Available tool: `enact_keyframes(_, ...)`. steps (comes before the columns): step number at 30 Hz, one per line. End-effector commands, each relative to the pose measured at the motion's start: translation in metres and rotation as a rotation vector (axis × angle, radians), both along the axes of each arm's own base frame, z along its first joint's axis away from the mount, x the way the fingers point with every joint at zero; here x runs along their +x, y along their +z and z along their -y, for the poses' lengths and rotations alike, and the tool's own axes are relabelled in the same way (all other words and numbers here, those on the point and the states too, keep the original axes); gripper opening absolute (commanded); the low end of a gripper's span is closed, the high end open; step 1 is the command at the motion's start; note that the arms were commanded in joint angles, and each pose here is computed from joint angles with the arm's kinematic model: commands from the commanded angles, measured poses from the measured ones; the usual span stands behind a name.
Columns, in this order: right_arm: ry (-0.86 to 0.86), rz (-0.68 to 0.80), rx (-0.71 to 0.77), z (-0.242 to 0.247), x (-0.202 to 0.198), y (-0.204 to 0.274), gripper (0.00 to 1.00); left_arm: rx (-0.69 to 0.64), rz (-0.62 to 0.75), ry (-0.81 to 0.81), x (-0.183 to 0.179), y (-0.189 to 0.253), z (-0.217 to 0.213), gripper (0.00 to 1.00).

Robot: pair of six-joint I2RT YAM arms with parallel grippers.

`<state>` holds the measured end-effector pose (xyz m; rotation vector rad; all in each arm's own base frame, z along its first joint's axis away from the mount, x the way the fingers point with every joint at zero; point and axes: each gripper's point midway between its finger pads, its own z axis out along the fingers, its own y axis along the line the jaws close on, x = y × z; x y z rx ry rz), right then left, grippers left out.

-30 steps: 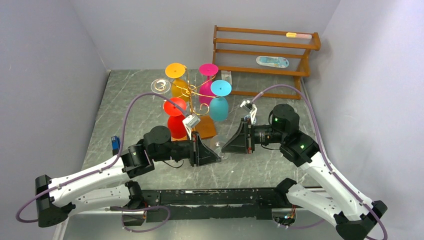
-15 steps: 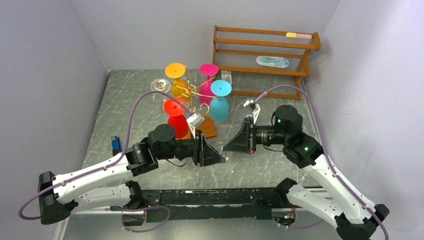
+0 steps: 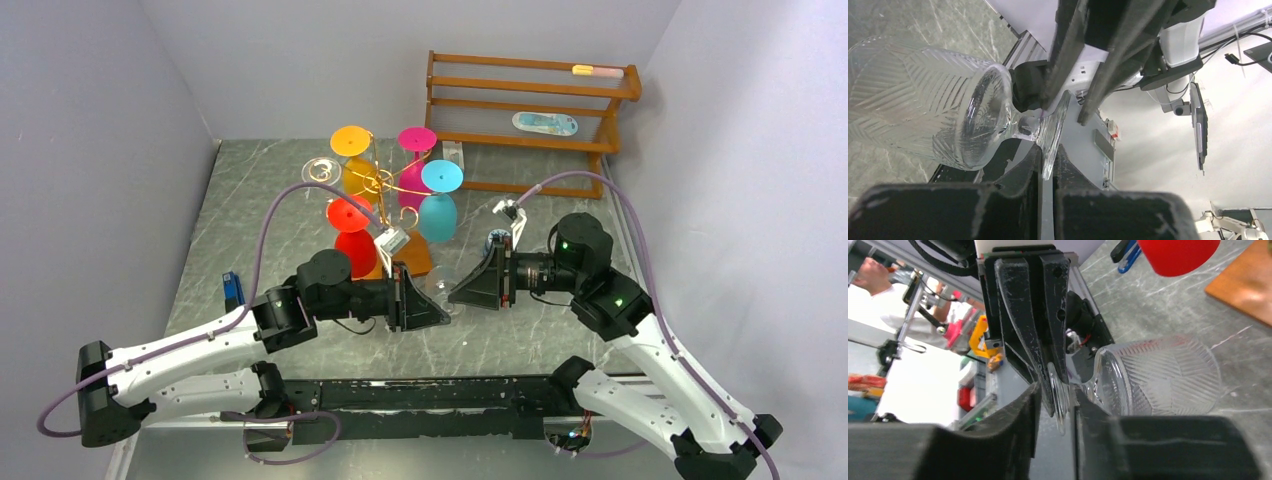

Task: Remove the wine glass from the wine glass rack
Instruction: Place the wine glass at the center of the board.

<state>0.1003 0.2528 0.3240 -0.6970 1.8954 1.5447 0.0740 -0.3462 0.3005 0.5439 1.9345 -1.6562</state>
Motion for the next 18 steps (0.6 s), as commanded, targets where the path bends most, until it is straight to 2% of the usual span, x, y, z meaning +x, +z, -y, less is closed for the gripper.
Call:
enact_keyframes(1, -0.061, 0.046, -0.024, 0.006, 0.006, 0.013, 0.43, -0.035, 0.06, -0.005, 0.001, 0.013, 0.003, 0.05)
enact_keyframes(5, -0.231, 0.092, -0.09, 0.02, 0.029, 0.019, 0.77, -0.038, 0.098, -0.048, -0.008, 0.012, -0.001, 0.05)
enact_keyframes(8, -0.462, 0.085, -0.221, 0.045, 0.061, 0.004, 0.92, -0.038, 0.139, -0.077, -0.013, 0.013, -0.004, 0.05)
enact_keyframes(10, -0.572, 0.054, -0.309, 0.058, 0.078, -0.01, 0.94, -0.021, 0.166, -0.094, -0.016, 0.01, -0.006, 0.05)
enact_keyframes(15, -0.644, -0.039, -0.411, 0.065, 0.091, -0.048, 0.95, 0.015, 0.245, -0.122, -0.019, 0.004, -0.013, 0.05)
enact_keyframes(18, -0.61, -0.086, -0.347, 0.059, 0.092, -0.057, 0.96, 0.007, 0.308, -0.133, -0.02, 0.004, -0.015, 0.05)
